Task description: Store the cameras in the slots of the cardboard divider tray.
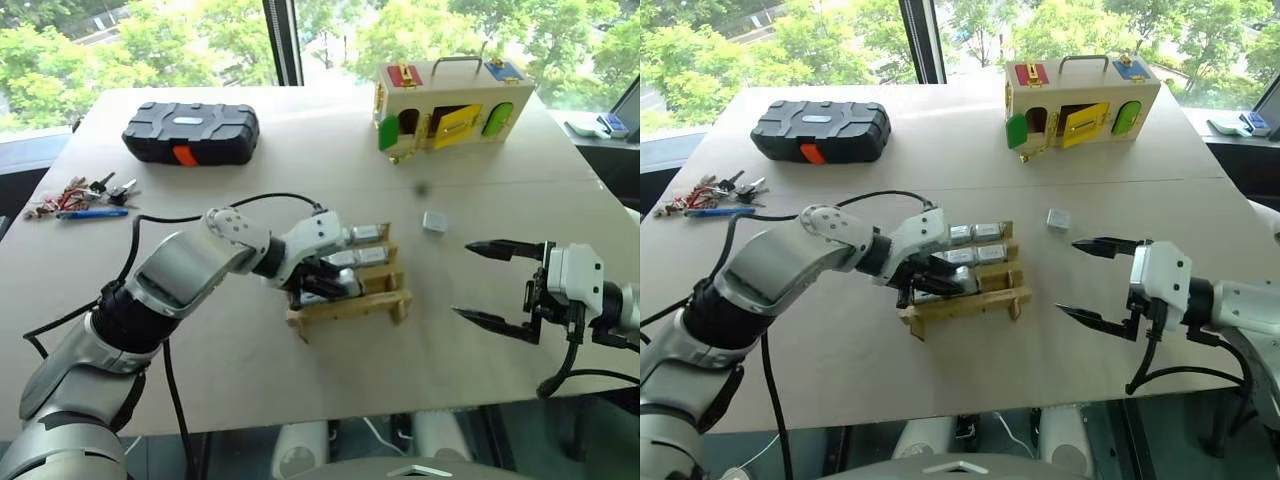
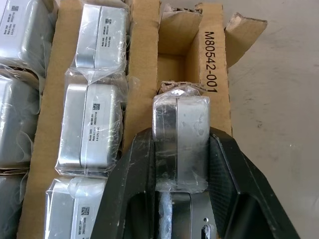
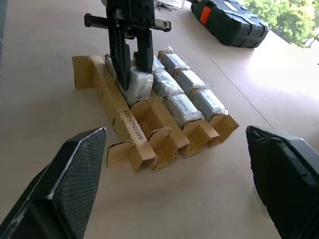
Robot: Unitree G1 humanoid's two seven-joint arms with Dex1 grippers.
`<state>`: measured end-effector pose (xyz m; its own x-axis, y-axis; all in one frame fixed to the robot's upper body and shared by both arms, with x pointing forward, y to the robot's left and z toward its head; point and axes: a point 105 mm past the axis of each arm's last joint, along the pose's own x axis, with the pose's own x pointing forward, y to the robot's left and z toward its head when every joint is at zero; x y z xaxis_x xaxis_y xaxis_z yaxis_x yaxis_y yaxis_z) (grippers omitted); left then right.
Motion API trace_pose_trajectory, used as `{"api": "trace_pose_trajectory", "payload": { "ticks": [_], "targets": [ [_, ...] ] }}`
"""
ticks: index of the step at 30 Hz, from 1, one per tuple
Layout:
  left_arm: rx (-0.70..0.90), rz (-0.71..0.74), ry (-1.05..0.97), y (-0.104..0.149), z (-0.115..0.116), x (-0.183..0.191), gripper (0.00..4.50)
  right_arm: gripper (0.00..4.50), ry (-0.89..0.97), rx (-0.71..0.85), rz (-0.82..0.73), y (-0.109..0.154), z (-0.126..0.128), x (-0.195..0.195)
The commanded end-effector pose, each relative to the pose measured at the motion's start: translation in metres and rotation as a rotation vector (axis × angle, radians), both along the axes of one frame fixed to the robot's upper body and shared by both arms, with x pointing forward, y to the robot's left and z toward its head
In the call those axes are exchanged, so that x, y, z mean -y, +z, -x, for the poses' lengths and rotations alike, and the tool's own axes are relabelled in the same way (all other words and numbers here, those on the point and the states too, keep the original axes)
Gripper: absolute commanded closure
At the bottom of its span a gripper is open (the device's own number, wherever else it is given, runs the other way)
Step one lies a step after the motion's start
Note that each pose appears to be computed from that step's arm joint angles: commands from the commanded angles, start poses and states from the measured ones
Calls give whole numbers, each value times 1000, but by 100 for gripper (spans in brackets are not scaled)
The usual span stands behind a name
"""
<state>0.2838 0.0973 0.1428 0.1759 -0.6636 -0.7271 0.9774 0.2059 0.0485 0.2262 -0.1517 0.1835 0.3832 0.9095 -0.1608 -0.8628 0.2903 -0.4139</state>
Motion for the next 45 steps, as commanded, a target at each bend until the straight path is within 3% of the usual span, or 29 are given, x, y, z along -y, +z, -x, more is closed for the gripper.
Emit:
{"api": "trace_pose_trajectory", "payload": {
  "ticks": [1,3,5,8,12,14,16,20,25,29,33,39,43,45],
  "targets": [
    [64,-28,14,8,-6,-2,366,5,8,45,9,8,0,0],
    [83,34,-19,16,-5,7,261,0,6,46,4,9,-1,-1],
    [83,127,-1,31,-7,14,185,0,-16,39,-5,8,-4,-2],
    [-5,251,12,54,1,10,39,0,-82,40,-16,7,-12,-2],
    [-23,371,78,76,4,-26,39,0,-261,-18,-57,-1,-39,-2],
    [150,561,142,84,-9,-46,39,0,-412,-30,-27,-10,-60,-2],
    [255,641,197,81,-12,-67,39,0,-492,-67,-11,-18,-75,-6],
    [261,754,216,70,4,-100,18,0,-615,-188,-149,-26,-104,-19],
    [379,731,240,54,23,-125,18,0,-868,-221,-170,-44,-144,-20],
    [401,729,260,47,32,-130,18,0,-1003,-251,-175,-56,-161,-12],
    [414,725,262,44,38,-131,18,0,-1088,-279,-170,-65,-168,-3],
    [429,733,270,44,38,-126,18,0,-1059,-309,-148,-73,-166,-10],
    [416,768,290,45,37,-119,0,110,-1038,-267,-127,-74,-166,-9],
    [407,779,302,45,37,-117,0,217,-1032,-255,-115,-74,-166,-7]
  ]
}}
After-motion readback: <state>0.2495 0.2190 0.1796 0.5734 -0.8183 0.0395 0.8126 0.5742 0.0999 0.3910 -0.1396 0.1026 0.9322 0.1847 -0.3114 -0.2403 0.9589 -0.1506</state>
